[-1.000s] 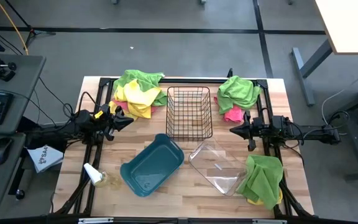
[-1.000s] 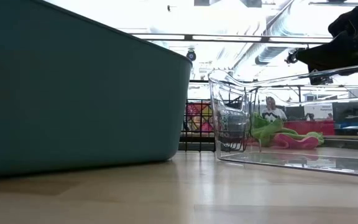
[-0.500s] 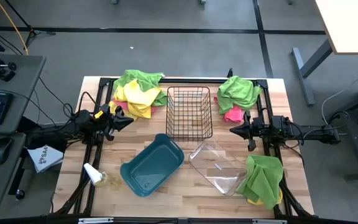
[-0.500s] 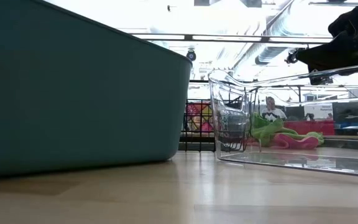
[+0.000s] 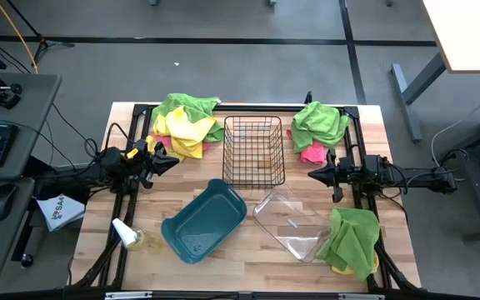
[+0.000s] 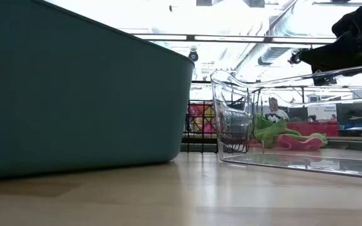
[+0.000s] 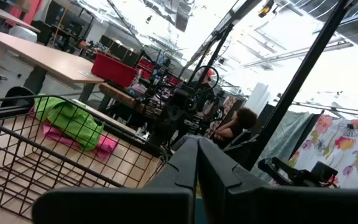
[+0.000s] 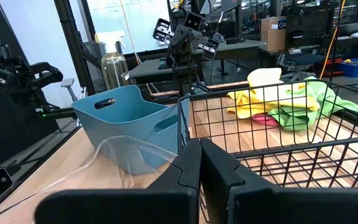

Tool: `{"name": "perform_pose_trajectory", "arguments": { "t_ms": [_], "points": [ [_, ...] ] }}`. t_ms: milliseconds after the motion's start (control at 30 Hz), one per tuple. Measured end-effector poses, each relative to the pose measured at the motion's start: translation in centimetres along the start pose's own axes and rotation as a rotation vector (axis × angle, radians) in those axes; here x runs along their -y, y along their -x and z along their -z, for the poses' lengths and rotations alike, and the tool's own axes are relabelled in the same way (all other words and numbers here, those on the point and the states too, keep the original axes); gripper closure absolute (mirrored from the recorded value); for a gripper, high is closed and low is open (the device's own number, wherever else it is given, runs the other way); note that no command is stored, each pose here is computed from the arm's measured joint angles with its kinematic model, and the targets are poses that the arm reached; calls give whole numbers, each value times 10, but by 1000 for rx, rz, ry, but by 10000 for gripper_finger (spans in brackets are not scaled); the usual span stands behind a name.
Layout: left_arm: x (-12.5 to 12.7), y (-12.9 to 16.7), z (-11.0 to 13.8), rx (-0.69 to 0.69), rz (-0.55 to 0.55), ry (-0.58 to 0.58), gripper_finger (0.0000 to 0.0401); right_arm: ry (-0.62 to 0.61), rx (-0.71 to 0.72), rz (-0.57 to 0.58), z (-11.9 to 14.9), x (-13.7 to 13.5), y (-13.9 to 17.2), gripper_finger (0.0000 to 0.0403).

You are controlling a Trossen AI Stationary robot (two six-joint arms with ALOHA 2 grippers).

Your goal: Sort microfiber towel by color & place in baskets

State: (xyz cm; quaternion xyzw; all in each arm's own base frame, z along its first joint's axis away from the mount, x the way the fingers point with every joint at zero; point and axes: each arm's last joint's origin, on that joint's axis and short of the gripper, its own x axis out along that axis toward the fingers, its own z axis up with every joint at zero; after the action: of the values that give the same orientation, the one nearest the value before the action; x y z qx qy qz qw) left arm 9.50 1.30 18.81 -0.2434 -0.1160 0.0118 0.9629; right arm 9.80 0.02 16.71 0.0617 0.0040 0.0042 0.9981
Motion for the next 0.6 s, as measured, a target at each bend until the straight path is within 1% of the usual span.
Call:
{"name": "perform_pose_trajectory", "arguments": {
  "t_ms": [467,533,600],
  "points": [
    [0,0,0,0,0,0,401,0,0,0,0,0,0,402],
    [0,0,0,0,0,0,401,11,6,22,0,1,0,402],
    [0,0,0,0,0,0,401,29,55,70,-5,2,0,402]
  ]
}}
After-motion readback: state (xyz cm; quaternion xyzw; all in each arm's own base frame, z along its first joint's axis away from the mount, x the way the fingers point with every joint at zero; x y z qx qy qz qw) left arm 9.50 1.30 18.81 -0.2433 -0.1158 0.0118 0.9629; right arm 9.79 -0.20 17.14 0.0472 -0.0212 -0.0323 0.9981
